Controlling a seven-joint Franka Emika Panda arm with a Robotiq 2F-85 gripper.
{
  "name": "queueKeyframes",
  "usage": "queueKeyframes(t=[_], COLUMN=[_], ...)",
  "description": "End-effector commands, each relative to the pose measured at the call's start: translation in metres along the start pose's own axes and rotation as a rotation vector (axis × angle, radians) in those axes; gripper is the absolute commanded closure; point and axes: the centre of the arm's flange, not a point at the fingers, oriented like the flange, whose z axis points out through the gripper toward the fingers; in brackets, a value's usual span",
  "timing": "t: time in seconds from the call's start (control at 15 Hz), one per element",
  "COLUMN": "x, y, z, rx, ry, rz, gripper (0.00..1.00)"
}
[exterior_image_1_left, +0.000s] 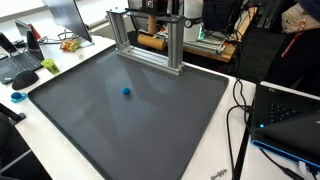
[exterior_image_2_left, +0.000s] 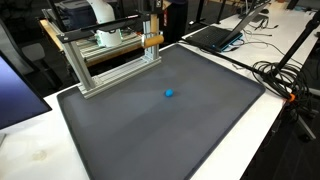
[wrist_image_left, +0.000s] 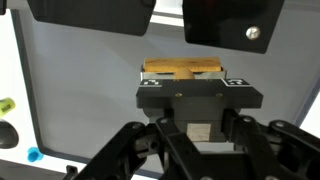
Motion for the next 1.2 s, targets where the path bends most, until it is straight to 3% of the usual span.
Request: queueKeyframes(t=[0.0,0.47,0.8,0.87,1.13], x=[0.041,0.113,0.146,0.124,0.136], y=[-0.005,0.009,0.081,0.063,0.083], z=[-0.008,0.007,0.018,0.024,0.029], rx=[0.03,0.033,0.058,0.036,0.038], ry=[0.011,-0.003,0.04,0.019,0.023], rz=[-0.015,0.007,0.173,0.129,0.164], gripper=[0.78,0.78,0.78,0.53,0.53])
